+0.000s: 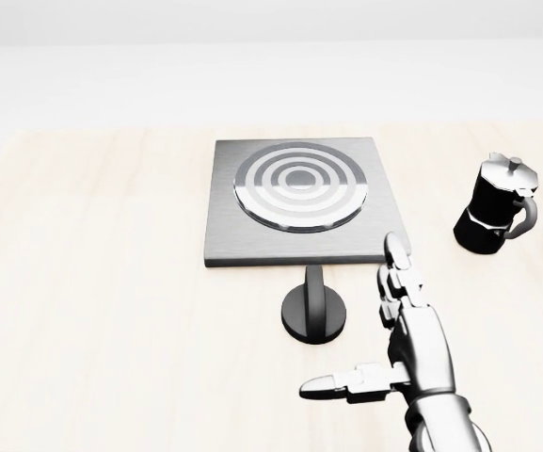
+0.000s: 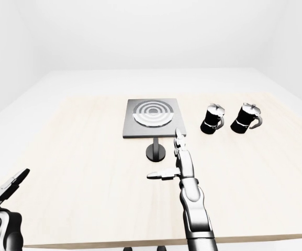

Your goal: Turn off the stove.

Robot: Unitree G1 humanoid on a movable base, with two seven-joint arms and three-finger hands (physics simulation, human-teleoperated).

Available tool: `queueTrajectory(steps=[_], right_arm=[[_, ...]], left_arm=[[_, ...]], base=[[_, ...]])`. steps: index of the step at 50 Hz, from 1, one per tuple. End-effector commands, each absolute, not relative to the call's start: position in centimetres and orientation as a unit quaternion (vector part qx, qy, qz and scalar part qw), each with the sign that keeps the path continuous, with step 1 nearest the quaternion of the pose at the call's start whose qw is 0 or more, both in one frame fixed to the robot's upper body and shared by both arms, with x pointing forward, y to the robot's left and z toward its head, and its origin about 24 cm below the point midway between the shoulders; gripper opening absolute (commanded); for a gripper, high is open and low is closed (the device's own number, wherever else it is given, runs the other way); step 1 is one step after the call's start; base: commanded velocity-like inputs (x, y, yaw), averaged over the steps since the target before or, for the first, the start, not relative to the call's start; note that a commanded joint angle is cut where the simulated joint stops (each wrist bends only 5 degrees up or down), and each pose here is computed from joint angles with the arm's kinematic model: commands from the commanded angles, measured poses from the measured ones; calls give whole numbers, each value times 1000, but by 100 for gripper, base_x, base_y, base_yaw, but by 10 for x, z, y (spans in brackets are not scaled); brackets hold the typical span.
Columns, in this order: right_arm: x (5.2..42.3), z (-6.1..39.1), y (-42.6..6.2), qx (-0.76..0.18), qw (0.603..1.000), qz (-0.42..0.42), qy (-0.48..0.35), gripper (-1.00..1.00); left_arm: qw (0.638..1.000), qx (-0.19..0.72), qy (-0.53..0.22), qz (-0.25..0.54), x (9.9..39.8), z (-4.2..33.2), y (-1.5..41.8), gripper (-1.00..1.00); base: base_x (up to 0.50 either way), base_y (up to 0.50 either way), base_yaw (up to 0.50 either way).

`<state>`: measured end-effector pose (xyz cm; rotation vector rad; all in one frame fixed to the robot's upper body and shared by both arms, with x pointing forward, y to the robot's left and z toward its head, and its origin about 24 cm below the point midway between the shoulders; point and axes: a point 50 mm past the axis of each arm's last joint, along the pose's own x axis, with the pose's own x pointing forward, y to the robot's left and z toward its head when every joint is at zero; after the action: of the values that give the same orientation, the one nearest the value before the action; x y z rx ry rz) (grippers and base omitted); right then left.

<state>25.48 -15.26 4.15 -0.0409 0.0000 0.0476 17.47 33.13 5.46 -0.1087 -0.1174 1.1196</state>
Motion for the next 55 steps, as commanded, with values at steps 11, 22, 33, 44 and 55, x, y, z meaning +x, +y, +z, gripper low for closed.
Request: queueTrajectory(steps=[11, 22, 33, 44, 55], right_arm=[[273, 28, -120, 8, 994, 102, 46, 100], [277, 24, -116, 2, 992, 112, 56, 100], [277, 28, -116, 1, 992, 112, 54, 100], [280, 15, -114, 11, 991, 117, 65, 100], [278, -9, -118, 32, 990, 101, 98, 100]], left_arm=[[846, -45, -54, 529, 177, 55, 333, 100], [847, -44, -50, 528, 178, 53, 332, 100], [851, -29, -42, 523, 184, 51, 332, 100], [848, -36, -43, 528, 178, 50, 331, 100], [847, -39, -45, 528, 177, 51, 331, 100]], base=[[0, 0, 0], [0, 0, 0], [0, 0, 0], [0, 0, 0], [0, 0, 0]])
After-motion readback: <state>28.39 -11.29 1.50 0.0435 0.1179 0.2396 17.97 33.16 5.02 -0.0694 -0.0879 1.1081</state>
